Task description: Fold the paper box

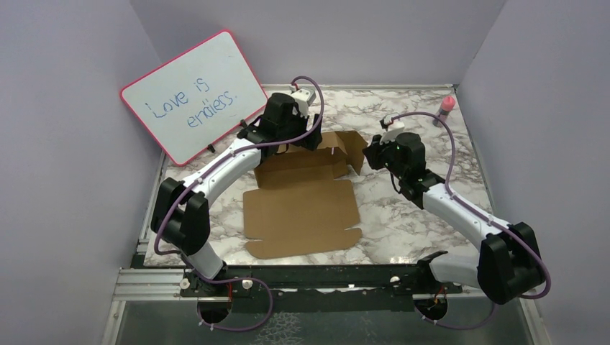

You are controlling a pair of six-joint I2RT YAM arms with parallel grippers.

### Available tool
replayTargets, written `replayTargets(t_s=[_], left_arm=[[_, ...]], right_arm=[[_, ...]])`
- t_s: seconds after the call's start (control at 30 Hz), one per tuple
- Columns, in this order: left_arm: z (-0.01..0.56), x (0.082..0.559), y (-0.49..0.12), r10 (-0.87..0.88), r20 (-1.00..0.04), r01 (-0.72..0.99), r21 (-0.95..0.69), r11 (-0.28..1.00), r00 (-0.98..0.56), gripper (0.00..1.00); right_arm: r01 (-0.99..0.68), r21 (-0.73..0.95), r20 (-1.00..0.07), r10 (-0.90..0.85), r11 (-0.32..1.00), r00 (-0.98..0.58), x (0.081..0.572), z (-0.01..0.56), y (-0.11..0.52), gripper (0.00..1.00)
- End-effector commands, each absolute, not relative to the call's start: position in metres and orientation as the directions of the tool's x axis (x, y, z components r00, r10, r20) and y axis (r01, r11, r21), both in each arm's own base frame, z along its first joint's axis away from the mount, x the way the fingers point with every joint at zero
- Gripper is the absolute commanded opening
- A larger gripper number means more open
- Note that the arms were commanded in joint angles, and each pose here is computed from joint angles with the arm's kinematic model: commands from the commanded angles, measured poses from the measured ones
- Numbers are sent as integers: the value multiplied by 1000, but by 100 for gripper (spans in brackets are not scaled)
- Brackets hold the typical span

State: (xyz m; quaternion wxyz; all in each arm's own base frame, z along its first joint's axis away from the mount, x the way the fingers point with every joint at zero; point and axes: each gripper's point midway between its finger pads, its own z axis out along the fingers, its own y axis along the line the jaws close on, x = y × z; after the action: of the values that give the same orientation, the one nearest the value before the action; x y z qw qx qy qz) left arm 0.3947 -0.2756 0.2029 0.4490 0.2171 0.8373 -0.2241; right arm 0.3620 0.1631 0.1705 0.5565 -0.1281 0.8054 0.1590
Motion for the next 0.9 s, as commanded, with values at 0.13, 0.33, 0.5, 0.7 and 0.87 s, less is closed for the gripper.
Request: replayTargets(t_s=[0.13,0.33,0.5,0.7,0.87], left_arm=[[195,397,-279,139,-824,535,-219,816,-549,86],[187,399,-279,112,-806,498,-242,833,-581,85],[181,399,-282,92,-790,485,-275,830,-606,83],[197,399,-275,68,-816,470,-259,844,-573,81],[241,393,-249,18,-887,418,-199,886,-461,82]], right_arm=[[-478,236,-920,36,846,-390,334,179,184,7],[-464,284,-895,58,839,-442,322,181,188,6],[-449,333,-876,97,829,-472,315,187,196,6],[-454,324,-889,103,830,-446,317,180,198,7],[-456,276,-918,91,846,-387,319,188,191,11]])
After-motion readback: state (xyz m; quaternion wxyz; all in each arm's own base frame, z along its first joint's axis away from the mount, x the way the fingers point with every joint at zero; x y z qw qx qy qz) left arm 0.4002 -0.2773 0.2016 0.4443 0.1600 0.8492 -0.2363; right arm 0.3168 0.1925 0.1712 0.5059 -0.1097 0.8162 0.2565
